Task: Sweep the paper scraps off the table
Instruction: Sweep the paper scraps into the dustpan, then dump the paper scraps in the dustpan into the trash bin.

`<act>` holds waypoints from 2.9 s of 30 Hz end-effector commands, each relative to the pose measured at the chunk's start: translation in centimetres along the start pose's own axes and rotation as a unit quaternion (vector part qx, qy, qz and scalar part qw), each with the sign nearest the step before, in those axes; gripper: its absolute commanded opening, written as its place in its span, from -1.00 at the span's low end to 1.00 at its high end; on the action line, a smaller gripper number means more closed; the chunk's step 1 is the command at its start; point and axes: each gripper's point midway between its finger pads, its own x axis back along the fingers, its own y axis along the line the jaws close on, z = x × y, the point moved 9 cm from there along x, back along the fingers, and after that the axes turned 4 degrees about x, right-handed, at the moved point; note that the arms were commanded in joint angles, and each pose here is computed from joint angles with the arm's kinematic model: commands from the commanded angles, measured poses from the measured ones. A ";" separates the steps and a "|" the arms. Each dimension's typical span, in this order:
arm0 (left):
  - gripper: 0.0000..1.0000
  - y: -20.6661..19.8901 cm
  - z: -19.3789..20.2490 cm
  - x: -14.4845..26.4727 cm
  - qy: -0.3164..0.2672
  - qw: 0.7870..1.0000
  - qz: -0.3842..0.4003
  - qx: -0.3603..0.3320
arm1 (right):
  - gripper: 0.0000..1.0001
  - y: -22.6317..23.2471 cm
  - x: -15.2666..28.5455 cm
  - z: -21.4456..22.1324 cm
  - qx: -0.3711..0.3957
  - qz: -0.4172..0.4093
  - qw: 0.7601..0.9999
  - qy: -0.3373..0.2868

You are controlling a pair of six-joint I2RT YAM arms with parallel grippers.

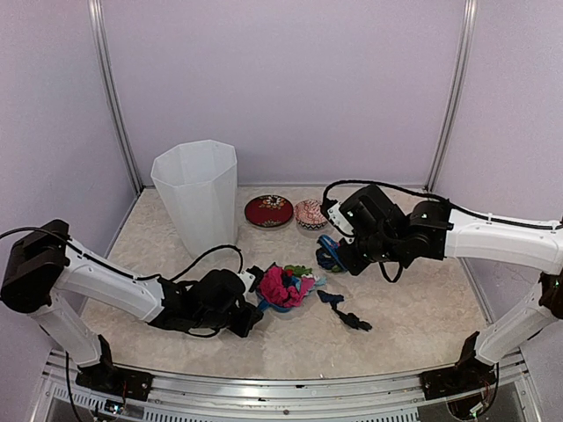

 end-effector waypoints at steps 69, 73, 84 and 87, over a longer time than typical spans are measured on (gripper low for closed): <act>-1.00 9.1 -21.9 23.7 -0.187 0.941 0.196 0.205 | -1.00 -4.5 -1.3 4.7 -0.090 0.030 0.995 -0.009; -1.00 10.3 -21.2 23.2 -0.179 0.913 0.263 0.254 | -1.00 -4.5 -1.2 4.7 -0.092 0.030 0.995 -0.010; -1.00 12.8 -20.0 22.7 -0.194 0.845 0.354 0.352 | -1.00 -4.5 -1.0 4.8 -0.096 0.030 0.995 -0.013; -1.00 13.3 -19.8 22.2 -0.186 0.826 0.373 0.379 | -1.00 -4.5 -1.1 4.7 -0.096 0.029 0.995 -0.013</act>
